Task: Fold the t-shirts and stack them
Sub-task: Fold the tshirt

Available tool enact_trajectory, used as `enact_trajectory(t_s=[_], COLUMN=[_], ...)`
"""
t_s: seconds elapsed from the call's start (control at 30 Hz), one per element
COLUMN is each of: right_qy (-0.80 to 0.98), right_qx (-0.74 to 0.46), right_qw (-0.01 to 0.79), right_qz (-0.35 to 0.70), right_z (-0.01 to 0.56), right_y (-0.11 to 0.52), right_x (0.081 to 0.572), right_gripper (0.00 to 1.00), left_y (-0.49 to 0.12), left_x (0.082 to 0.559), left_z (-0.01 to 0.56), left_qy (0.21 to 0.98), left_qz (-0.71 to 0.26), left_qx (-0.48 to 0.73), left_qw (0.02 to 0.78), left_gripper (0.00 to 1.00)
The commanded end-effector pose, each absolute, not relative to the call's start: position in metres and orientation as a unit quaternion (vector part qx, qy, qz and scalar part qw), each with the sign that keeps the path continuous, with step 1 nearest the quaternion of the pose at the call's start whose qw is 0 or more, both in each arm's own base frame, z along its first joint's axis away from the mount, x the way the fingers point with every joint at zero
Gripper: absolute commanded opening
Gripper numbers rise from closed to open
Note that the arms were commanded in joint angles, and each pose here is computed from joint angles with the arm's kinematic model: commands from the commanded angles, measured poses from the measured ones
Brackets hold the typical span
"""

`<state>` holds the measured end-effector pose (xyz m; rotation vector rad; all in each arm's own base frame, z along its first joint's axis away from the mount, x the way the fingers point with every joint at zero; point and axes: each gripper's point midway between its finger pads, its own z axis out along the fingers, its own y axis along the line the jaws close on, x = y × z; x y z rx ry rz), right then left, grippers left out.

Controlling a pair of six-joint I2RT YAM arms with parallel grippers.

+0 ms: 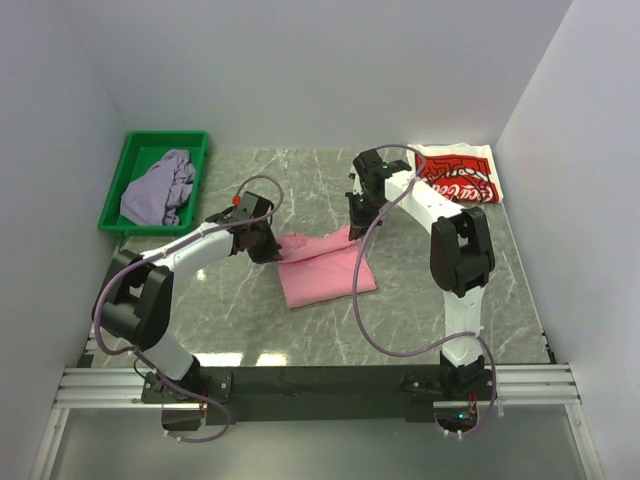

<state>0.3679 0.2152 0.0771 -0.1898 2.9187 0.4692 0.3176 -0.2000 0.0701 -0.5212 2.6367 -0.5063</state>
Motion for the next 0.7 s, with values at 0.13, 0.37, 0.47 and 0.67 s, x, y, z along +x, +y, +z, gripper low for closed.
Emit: enact_trajectory(t_s=[0.13, 0.37, 0.47, 0.67], right_qy=[0.976, 0.960, 0.941, 0.906], right_qx=[-0.039, -0.018, -0.023, -0.082], right_qw=[0.150, 0.224, 0.271, 0.313], right_qz=[0.153, 0.169, 0.202, 0.274], right_z=[0.095, 0.138, 0.162, 0.166], right_y=[0.207, 0.203, 0.205, 0.218], right_x=[0.390, 0.392, 0.385, 0.362], right_gripper=[0.06, 0.38, 0.43, 0.41], left_y=[-0.188, -0.182, -0.179, -0.180], left_x=[0.329, 0.341, 0.339, 0.316], left_z=[0.056, 0.093, 0.119, 0.131], left_qy=[0.945, 0.928, 0.915, 0.905], left_qz=[-0.148, -0.157, -0.170, -0.186], left_qx=[-0.186, -0.182, -0.173, -0.139], left_qw=[0.224, 0.286, 0.322, 0.356], left_gripper=[0.17, 0.68, 0.89, 0.91])
